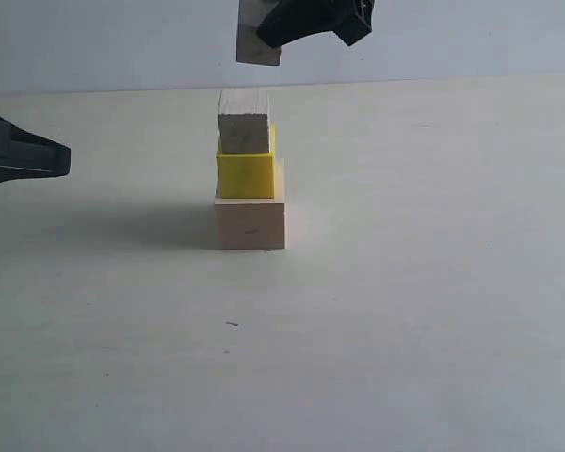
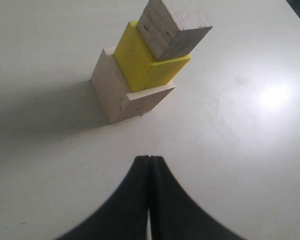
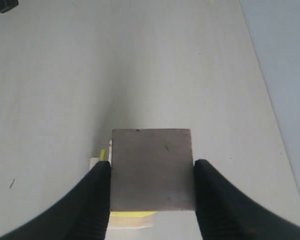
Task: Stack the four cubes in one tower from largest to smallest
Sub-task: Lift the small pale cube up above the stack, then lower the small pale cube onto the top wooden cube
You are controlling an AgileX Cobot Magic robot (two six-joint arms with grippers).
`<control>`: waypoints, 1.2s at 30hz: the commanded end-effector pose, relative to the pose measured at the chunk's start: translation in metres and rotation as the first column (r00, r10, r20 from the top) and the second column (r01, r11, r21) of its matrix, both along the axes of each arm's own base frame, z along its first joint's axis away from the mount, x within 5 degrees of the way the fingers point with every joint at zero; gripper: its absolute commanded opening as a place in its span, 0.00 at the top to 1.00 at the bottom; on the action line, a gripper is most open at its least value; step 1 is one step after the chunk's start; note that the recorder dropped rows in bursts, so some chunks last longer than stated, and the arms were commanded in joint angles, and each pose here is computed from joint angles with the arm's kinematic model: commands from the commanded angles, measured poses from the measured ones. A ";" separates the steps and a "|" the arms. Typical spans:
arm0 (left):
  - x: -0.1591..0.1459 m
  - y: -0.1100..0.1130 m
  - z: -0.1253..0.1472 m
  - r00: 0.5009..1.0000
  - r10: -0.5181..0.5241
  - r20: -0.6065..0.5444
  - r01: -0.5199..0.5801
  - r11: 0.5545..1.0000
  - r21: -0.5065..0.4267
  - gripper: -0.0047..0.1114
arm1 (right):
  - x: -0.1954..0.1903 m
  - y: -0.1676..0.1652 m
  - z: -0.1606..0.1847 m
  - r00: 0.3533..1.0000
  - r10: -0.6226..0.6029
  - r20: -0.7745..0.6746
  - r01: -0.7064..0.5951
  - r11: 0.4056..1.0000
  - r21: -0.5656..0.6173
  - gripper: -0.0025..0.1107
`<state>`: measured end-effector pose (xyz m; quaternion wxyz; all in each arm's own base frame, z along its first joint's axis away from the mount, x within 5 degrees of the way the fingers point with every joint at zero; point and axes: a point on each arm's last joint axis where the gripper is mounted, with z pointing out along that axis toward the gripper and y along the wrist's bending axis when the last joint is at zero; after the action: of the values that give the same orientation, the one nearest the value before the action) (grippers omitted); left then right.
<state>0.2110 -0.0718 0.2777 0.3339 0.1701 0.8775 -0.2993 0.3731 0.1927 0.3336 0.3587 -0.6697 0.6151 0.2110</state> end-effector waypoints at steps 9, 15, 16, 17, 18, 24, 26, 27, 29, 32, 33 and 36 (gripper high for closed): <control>-0.001 0.001 0.000 1.000 0.005 0.000 -0.005 1.000 0.001 0.96 | 0.006 0.005 -0.009 1.000 0.010 -0.025 -0.009 0.999 0.035 0.98; -0.001 0.001 0.000 1.000 0.011 0.004 -0.011 1.000 0.003 0.96 | 0.007 0.006 -0.011 1.000 0.006 -0.029 -0.005 0.999 0.042 0.98; -0.001 0.001 0.000 1.000 0.011 0.004 -0.011 1.000 0.003 0.96 | 0.007 0.007 -0.011 0.999 0.006 -0.039 -0.004 0.999 0.049 0.98; -0.001 0.001 0.000 1.000 0.011 0.004 -0.011 1.000 0.003 0.96 | 0.007 0.007 -0.012 0.999 0.008 -0.043 -0.005 0.999 0.050 0.98; -0.001 0.001 0.000 1.000 0.011 0.004 -0.011 1.000 0.003 0.96 | 0.008 0.008 -0.014 0.999 0.009 -0.050 -0.007 0.999 0.052 0.98; -0.001 0.001 0.000 1.000 0.010 0.006 -0.010 1.000 0.009 0.96 | 0.010 0.009 -0.020 0.998 0.012 -0.068 -0.009 0.999 0.047 0.98; -0.001 0.002 0.000 1.000 0.012 0.007 -0.012 1.000 0.010 0.96 | 0.011 0.009 -0.021 0.997 0.012 -0.071 -0.009 0.999 0.048 0.98; 0.000 0.002 0.000 1.000 0.014 0.008 -0.014 1.000 0.010 0.96 | 0.011 0.009 -0.022 0.997 0.012 -0.072 -0.009 0.999 0.047 0.98; 0.000 0.002 0.000 1.000 0.014 0.008 -0.014 1.000 0.010 0.96 | 0.011 0.009 -0.022 0.997 0.012 -0.072 -0.009 0.999 0.047 0.98; 0.000 0.002 0.000 1.000 0.018 0.012 -0.019 1.000 0.012 0.96 | 0.011 0.009 -0.022 0.997 0.014 -0.074 -0.010 0.999 0.047 0.98; 0.000 0.002 0.000 1.000 0.018 0.012 -0.019 1.000 0.012 0.96 | 0.011 0.009 -0.022 0.997 0.014 -0.074 -0.010 0.999 0.047 0.98; 0.000 0.002 0.000 1.000 0.020 0.013 -0.021 1.000 0.012 0.96 | 0.011 0.009 -0.022 0.997 0.012 -0.075 -0.009 0.999 0.047 0.98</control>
<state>0.2116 -0.0710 0.2773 0.3360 0.1704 0.8787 -0.2931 0.3849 0.2002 0.3079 0.3442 -0.6590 0.6224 0.2448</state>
